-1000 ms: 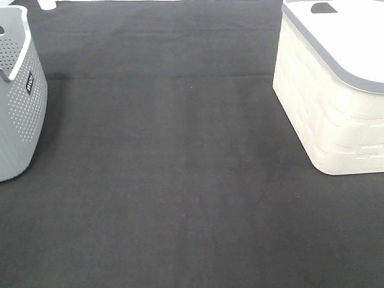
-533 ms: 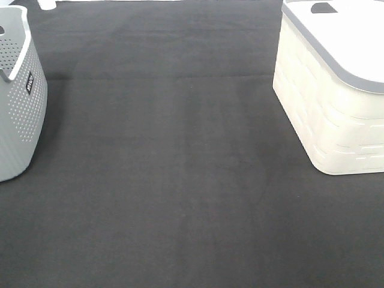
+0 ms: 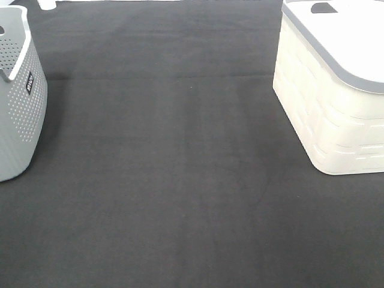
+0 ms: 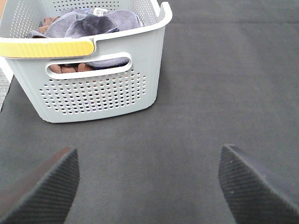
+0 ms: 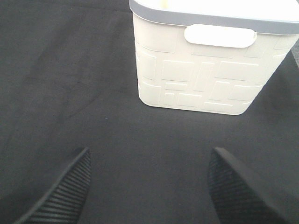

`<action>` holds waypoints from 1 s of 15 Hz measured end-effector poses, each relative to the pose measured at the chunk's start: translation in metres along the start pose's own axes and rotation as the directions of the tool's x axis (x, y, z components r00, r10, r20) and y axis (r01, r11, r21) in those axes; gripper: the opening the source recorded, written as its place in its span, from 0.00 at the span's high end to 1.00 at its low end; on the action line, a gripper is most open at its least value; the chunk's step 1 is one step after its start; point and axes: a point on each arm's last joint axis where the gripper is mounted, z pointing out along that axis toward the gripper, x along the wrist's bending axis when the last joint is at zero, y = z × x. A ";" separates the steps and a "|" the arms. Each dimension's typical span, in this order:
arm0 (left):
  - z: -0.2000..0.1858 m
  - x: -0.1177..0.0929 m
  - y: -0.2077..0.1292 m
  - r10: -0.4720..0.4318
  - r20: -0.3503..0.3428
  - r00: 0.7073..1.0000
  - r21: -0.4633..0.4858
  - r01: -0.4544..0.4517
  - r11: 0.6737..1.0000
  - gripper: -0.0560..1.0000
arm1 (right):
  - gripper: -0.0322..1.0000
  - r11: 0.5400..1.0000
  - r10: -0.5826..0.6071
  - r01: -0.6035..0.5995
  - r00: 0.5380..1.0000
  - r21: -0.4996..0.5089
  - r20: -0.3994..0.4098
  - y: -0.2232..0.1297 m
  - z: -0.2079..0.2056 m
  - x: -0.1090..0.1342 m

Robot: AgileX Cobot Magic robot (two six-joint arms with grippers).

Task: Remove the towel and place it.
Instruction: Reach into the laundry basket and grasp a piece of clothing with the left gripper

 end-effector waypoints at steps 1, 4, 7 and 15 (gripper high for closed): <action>0.000 0.000 0.000 0.000 0.000 1.000 0.000 0.000 1.000 0.22 | 0.29 1.000 0.000 0.000 1.000 0.000 0.000 0.000 0.000 0.000; 0.000 0.000 0.000 0.000 0.000 1.000 0.000 0.000 1.000 0.22 | 0.29 1.000 0.000 0.000 1.000 0.000 0.000 0.000 0.000 0.000; -0.006 0.000 0.008 0.002 -0.002 1.000 -0.018 -0.002 1.000 0.22 | 0.29 1.000 0.000 0.000 1.000 0.000 0.000 0.000 0.000 0.000; 0.019 0.003 0.084 0.031 -0.047 0.998 0.119 -0.026 0.993 0.22 | 0.29 1.000 0.000 0.000 1.000 0.000 0.000 0.000 0.000 0.000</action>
